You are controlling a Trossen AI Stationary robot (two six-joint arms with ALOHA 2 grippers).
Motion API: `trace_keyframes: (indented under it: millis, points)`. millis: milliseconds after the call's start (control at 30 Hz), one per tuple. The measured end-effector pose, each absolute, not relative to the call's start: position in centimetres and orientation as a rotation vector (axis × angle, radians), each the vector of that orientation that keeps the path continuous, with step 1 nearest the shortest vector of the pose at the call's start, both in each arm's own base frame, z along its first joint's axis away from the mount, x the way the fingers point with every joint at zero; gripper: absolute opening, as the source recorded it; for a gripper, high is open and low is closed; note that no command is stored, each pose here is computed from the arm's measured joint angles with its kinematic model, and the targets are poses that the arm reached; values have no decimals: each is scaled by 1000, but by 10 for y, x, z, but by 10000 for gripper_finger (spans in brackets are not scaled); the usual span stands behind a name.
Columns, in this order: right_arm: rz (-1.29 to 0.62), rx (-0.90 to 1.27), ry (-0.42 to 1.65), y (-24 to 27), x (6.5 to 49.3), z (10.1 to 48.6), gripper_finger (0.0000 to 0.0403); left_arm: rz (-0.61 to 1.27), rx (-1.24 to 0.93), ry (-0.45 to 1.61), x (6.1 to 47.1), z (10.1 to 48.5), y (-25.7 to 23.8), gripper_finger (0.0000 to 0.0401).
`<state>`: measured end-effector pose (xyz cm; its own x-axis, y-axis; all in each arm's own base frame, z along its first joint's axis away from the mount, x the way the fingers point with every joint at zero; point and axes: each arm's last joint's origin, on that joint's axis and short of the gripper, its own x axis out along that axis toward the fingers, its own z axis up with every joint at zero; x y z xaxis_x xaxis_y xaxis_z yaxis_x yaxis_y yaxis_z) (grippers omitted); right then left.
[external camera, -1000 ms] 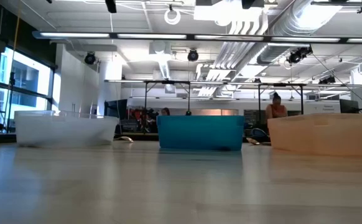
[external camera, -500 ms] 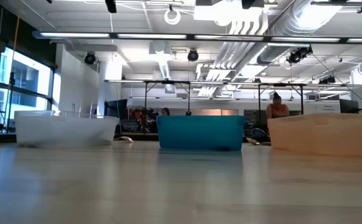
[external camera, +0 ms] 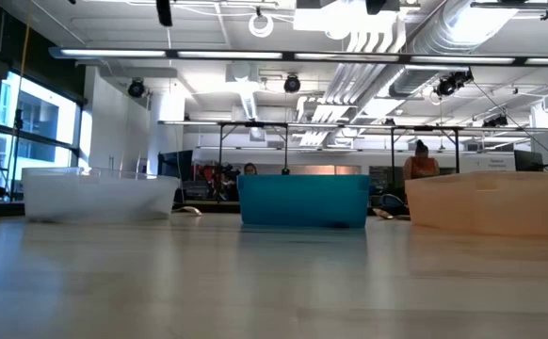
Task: Sort silverware by color (type)
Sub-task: Put the purple spoon into the blue bin
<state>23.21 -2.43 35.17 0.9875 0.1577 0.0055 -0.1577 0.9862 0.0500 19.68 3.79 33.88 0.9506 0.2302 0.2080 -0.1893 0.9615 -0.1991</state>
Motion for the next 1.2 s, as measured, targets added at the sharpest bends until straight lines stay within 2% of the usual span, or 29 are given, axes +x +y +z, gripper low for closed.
trace_keyframes:
  millis: [100,267,433,567,900,1200]
  points:
    - [158,51,2,-24,232,351,0,354,-226,-161,199,329,45,20]
    - [158,77,6,-24,232,351,0,476,-278,29,203,326,70,71]
    - [158,79,13,-24,232,350,0,630,-280,305,206,322,109,121]
    - [158,80,16,-24,232,350,0,776,-260,529,203,310,148,146]
    - [156,88,52,-24,232,347,0,937,-365,983,210,254,231,161]
    - [155,96,89,-24,232,343,0,928,-419,1207,216,189,266,161]
